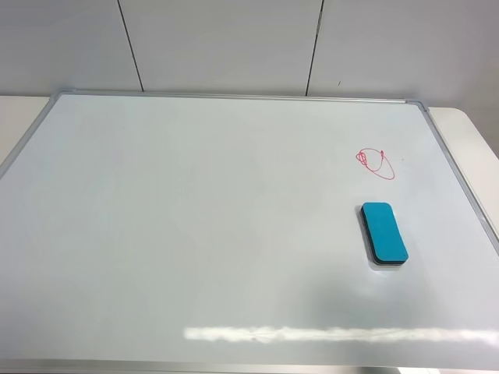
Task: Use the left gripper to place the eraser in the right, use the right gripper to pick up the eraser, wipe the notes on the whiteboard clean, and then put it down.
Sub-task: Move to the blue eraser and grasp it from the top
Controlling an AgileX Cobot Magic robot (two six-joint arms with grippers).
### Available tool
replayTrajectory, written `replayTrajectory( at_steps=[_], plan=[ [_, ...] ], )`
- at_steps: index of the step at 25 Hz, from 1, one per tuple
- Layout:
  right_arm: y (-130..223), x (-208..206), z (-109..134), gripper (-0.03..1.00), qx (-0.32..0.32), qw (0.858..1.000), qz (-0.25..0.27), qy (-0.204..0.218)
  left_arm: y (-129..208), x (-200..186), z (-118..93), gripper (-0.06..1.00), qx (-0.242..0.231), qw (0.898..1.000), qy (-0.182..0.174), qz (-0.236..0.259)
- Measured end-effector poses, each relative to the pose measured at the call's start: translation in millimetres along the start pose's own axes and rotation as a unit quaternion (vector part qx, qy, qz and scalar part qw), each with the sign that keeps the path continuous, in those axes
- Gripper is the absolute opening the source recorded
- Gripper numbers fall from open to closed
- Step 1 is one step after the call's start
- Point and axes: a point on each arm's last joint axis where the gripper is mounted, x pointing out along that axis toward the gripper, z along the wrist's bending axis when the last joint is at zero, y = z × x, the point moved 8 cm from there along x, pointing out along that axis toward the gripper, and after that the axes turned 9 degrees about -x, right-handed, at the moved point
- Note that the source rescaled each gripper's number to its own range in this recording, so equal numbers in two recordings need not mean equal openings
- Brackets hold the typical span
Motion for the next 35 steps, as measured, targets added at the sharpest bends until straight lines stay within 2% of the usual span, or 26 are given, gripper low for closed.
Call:
replayTrajectory(
  at_steps=[17, 21, 24, 27, 31, 33, 34, 35],
  plan=[
    [-0.2, 0.0, 0.1, 1.0, 0.003, 1.0, -0.001, 0.0, -0.1, 0.0, 0.0, 0.99, 0.0, 1.0, 0.0, 0.0],
    [-9.2, 1.5, 6.2, 1.0, 0.035, 0.999, -0.012, -0.022, -0.3, 0.0, -0.1, 1.0, 0.0, 1.0, 0.0, -0.001],
    [-28.6, 7.1, 9.4, 1.0, 0.077, 0.996, -0.013, -0.048, -0.3, 0.0, -0.1, 1.0, 0.0, 1.0, 0.0, -0.001],
    [-47.4, 23.7, 7.4, 1.0, 0.122, 0.99, 0.021, -0.064, -0.3, 0.0, -0.1, 1.0, 0.0, 1.0, 0.0, -0.001],
    [-58.0, 59.5, 3.9, 1.0, 0.17, 0.976, 0.109, -0.077, -0.3, 0.0, -0.1, 1.0, 0.0, 1.0, 0.0, -0.001],
    [-55.9, 80.9, 4.4, 1.0, 0.191, 0.965, 0.159, -0.084, -0.3, 0.0, -0.1, 1.0, 0.0, 1.0, 0.0, -0.001],
    [-48.1, 102.3, 5.1, 1.0, 0.206, 0.952, 0.209, -0.087, -0.3, 0.0, -0.1, 1.0, 0.0, 1.0, 0.0, -0.001],
    [-44.1, 110.7, 5.3, 1.0, 0.211, 0.946, 0.229, -0.087, -0.3, 0.0, -0.1, 1.0, 0.0, 1.0, 0.0, -0.001]
  ],
)
